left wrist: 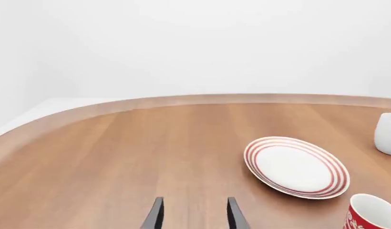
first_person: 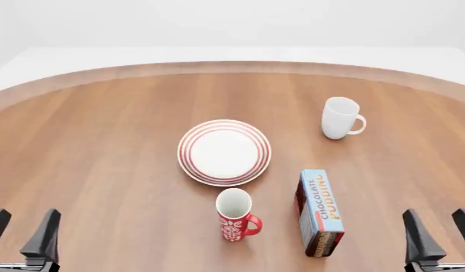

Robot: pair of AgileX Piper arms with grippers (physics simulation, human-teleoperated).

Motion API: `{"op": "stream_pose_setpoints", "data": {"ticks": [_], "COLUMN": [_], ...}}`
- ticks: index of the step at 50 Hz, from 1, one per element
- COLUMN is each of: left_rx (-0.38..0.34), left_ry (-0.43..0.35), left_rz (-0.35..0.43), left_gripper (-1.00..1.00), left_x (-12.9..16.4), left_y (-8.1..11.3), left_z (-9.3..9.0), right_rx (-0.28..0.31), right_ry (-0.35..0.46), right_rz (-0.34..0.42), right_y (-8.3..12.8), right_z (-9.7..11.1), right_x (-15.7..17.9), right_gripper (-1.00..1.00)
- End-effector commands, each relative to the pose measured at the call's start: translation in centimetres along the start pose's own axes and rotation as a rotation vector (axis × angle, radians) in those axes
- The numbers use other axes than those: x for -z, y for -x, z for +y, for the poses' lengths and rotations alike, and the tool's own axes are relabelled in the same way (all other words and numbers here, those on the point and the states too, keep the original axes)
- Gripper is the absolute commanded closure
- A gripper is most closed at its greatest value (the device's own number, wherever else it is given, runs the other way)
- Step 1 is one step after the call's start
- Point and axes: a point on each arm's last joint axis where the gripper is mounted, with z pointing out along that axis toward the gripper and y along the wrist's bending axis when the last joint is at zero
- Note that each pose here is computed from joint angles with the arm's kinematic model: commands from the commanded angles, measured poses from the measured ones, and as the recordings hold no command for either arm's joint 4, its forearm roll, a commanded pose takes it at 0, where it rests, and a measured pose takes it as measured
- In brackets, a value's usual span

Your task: Pick up the red mug and put it on the plate

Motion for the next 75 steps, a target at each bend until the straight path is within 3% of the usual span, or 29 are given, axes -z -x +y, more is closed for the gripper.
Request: {"op": "stream_pose_setpoints", "data": {"ticks": [1, 3, 4, 6, 10, 11, 15, 17, 19, 22, 23, 25, 26, 29, 31, 33, 34, 37, 38, 42, 45, 49, 51, 53, 60, 64, 70, 75], "left_rx": [0.0, 0.0, 0.0, 0.0, 0.0, 0.0, 0.0, 0.0, 0.0, 0.0, 0.0, 0.0, 0.0, 0.0, 0.0, 0.0, 0.0, 0.0, 0.0, 0.0, 0.0, 0.0, 0.0, 0.0, 0.0, 0.0, 0.0, 0.0], "left_ry": [0.0, 0.0, 0.0, 0.0, 0.0, 0.0, 0.0, 0.0, 0.0, 0.0, 0.0, 0.0, 0.0, 0.0, 0.0, 0.0, 0.0, 0.0, 0.0, 0.0, 0.0, 0.0, 0.0, 0.0, 0.0, 0.0, 0.0, 0.0], "left_rz": [0.001, 0.001, 0.001, 0.001, 0.001, 0.001, 0.001, 0.001, 0.001, 0.001, 0.001, 0.001, 0.001, 0.001, 0.001, 0.001, 0.001, 0.001, 0.001, 0.001, 0.001, 0.001, 0.001, 0.001, 0.001, 0.001, 0.001, 0.001], "left_gripper": [-1.0, -1.0, -1.0, -1.0, -1.0, -1.0, -1.0, -1.0, -1.0, -1.0, -1.0, -1.0, -1.0, -1.0, -1.0, -1.0, -1.0, -1.0, -1.0, -1.0, -1.0, -1.0, -1.0, -1.0, -1.0, -1.0, -1.0, -1.0], "left_x": [0.0, 0.0, 0.0, 0.0, 0.0, 0.0, 0.0, 0.0, 0.0, 0.0, 0.0, 0.0, 0.0, 0.0, 0.0, 0.0, 0.0, 0.0, 0.0, 0.0, 0.0, 0.0, 0.0, 0.0, 0.0, 0.0, 0.0, 0.0], "left_y": [0.1, 0.1, 0.1, 0.1, 0.1, 0.1, 0.1, 0.1, 0.1, 0.1, 0.1, 0.1, 0.1, 0.1, 0.1, 0.1, 0.1, 0.1, 0.1, 0.1, 0.1, 0.1, 0.1, 0.1, 0.1, 0.1, 0.1, 0.1], "left_z": [0.0, 0.0, 0.0, 0.0, 0.0, 0.0, 0.0, 0.0, 0.0, 0.0, 0.0, 0.0, 0.0, 0.0, 0.0, 0.0, 0.0, 0.0, 0.0, 0.0, 0.0, 0.0, 0.0, 0.0, 0.0, 0.0, 0.0, 0.0], "right_rx": [0.006, 0.006, 0.042, 0.037, 0.055, 0.052, 0.109, 0.136, 0.113, 0.126, 0.118, 0.126, 0.112, 0.091, 0.107, 0.126, 0.126, 0.123, 0.114, 0.108, 0.138, 0.133, 0.169, 0.14, 0.17, 0.246, 0.224, 0.244], "right_ry": [0.032, 0.032, 0.082, 0.094, 0.102, 0.146, 0.203, 0.18, 0.2, 0.225, 0.283, 0.311, 0.325, 0.34, 0.349, 0.408, 0.408, 0.472, 0.486, 0.501, 0.518, 0.55, 0.573, 0.58, 0.601, 0.614, 0.57, 0.59], "right_rz": [0.007, 0.007, 0.005, 0.005, 0.005, 0.004, 0.018, 0.016, 0.05, 0.036, 0.084, 0.103, 0.109, 0.148, 0.155, 0.197, 0.197, 0.214, 0.236, 0.268, 0.273, 0.284, 0.3, 0.327, 0.416, 0.451, 0.513, 0.533], "right_y": [0.3, 0.3, 1.2, 2.2, 1.9, 4.0, 5.3, 6.3, 6.6, 7.8, 7.8, 7.8, 9.2, 9.9, 10.9, 12.0, 12.1, 15.0, 14.9, 16.3, 17.1, 19.6, 20.2, 21.3, 21.8, 21.2, 21.5, 20.9], "right_z": [0.2, 0.2, 0.5, 0.6, 0.6, 1.0, 1.5, 1.5, 1.8, 2.1, 3.0, 3.4, 3.6, 4.1, 4.3, 5.4, 5.4, 6.5, 6.9, 7.9, 8.4, 9.4, 10.1, 10.7, 12.1, 12.5, 12.3, 12.4], "right_x": [0.0, 0.0, -0.3, -0.7, -0.8, -1.3, -2.5, -3.3, -4.3, -4.5, -5.5, -5.9, -6.1, -7.2, -7.7, -8.5, -8.5, -8.9, -9.3, -10.7, -11.3, -12.1, -12.7, -13.3, -14.9, -15.5, -16.9, -16.4], "right_gripper": [-1.0, -1.0, -1.0, -1.0, -1.0, -1.0, -1.0, -1.0, -1.0, -1.0, -1.0, -1.0, -1.0, -1.0, -1.0, -1.0, -1.0, -1.0, -1.0, -1.0, -1.0, -1.0, -1.0, -1.0, -1.0, -1.0, -1.0, -1.0]}}
